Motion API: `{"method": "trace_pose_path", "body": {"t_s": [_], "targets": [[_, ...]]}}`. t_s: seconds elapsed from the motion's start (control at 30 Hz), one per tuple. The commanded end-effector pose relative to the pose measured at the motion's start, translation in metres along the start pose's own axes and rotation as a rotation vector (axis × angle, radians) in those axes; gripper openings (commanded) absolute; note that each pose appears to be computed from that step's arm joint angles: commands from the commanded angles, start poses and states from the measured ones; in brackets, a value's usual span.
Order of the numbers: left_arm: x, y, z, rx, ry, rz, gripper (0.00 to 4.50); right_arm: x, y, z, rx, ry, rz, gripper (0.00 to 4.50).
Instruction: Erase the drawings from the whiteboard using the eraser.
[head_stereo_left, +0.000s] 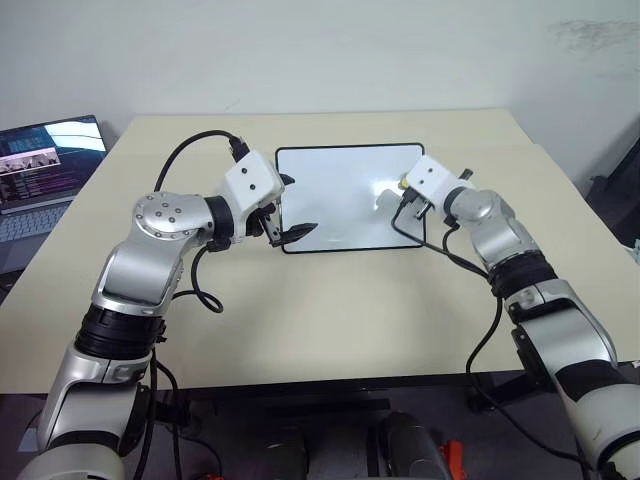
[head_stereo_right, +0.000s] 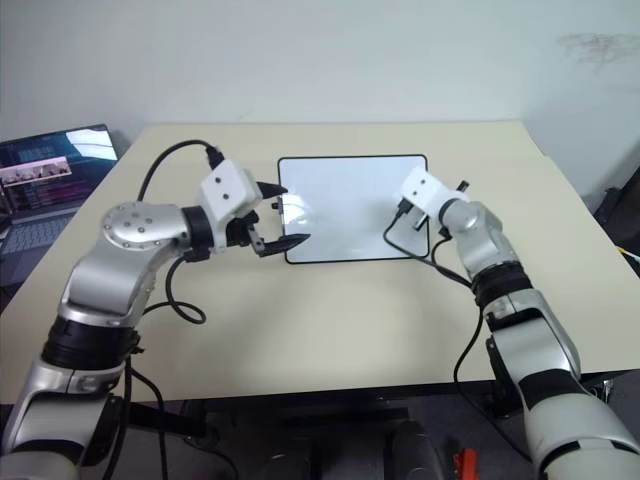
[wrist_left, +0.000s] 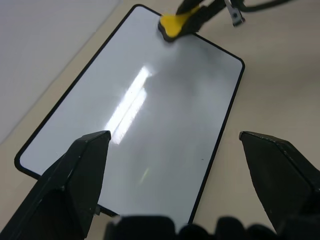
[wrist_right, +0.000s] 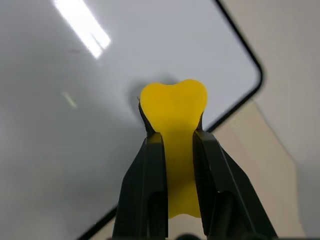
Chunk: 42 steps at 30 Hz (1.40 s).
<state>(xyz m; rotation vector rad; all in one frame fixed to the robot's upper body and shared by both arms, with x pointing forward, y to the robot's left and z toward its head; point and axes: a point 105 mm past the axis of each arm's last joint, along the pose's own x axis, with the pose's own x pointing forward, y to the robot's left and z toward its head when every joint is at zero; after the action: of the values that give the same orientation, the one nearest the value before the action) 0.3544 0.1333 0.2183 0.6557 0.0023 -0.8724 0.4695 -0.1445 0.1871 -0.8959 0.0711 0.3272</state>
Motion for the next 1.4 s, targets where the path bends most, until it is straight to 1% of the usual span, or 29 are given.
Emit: {"method": "trace_pose_path", "body": {"t_s": [0.03, 0.07, 0.17, 0.27, 0.33, 0.4, 0.53, 0.57, 0.63, 0.7, 0.8, 0.97, 1.1, 1.17, 1.23, 1.27, 1.33, 1.4], "targets": [[-0.006, 0.008, 0.011, 0.04, -0.024, 0.039, 4.5, 0.0, -0.021, 0.021, 0.004, -0.05, -0.083, 0.37], [-0.006, 0.008, 0.012, 0.041, -0.025, 0.04, 4.5, 0.001, -0.021, 0.025, 0.005, -0.06, -0.081, 0.36], [-0.005, 0.009, 0.012, 0.041, -0.026, 0.04, 4.5, 0.004, -0.005, 0.038, -0.007, -0.09, -0.037, 0.36], [-0.008, 0.009, 0.007, 0.036, -0.01, 0.042, 4.5, 0.01, 0.033, 0.052, -0.012, -0.127, 0.057, 0.36], [-0.009, 0.009, 0.003, 0.037, 0.01, 0.043, 4.5, 0.012, 0.055, 0.057, -0.011, -0.136, 0.112, 0.36], [-0.01, 0.01, 0.001, 0.043, 0.024, 0.047, 4.5, 0.013, 0.071, 0.056, -0.021, -0.13, 0.16, 0.36], [-0.013, 0.009, 0.001, 0.04, 0.025, 0.051, 4.5, 0.008, 0.115, 0.048, -0.032, -0.113, 0.318, 0.36], [-0.014, 0.009, 0.001, 0.038, 0.027, 0.052, 4.5, 0.007, 0.122, 0.044, -0.033, -0.106, 0.346, 0.36], [-0.016, 0.009, 0.0, 0.037, 0.035, 0.055, 4.5, 0.004, 0.136, 0.028, -0.024, -0.068, 0.409, 0.36], [-0.017, 0.009, 0.001, 0.036, 0.034, 0.057, 4.5, 0.005, 0.131, 0.016, -0.039, -0.037, 0.382, 0.36], [-0.017, 0.009, 0.002, 0.035, 0.032, 0.057, 4.5, 0.009, 0.112, 0.013, -0.017, -0.026, 0.313, 0.36], [-0.016, 0.009, 0.002, 0.036, 0.032, 0.052, 4.5, 0.014, 0.064, 0.014, 0.011, -0.022, 0.153, 0.36], [-0.014, 0.009, 0.003, 0.037, 0.029, 0.048, 4.5, 0.012, 0.016, 0.021, 0.039, -0.038, 0.009, 0.36], [-0.014, 0.01, 0.002, 0.037, 0.03, 0.047, 4.5, 0.009, 0.0, 0.024, 0.046, -0.049, -0.028, 0.36], [-0.013, 0.009, 0.002, 0.037, 0.029, 0.043, 4.5, 0.005, -0.012, 0.027, 0.071, -0.071, -0.035, 0.36], [-0.013, 0.009, 0.003, 0.036, 0.028, 0.041, 4.5, -0.001, -0.017, 0.033, 0.096, -0.107, -0.013, 0.36], [-0.012, 0.009, 0.002, 0.034, 0.028, 0.035, 4.5, -0.018, -0.024, 0.049, 0.127, -0.211, 0.045, 0.36], [-0.009, 0.005, 0.001, 0.028, 0.025, 0.017, 4.5, -0.039, -0.038, 0.051, 0.178, -0.246, 0.062, 0.36]]}}
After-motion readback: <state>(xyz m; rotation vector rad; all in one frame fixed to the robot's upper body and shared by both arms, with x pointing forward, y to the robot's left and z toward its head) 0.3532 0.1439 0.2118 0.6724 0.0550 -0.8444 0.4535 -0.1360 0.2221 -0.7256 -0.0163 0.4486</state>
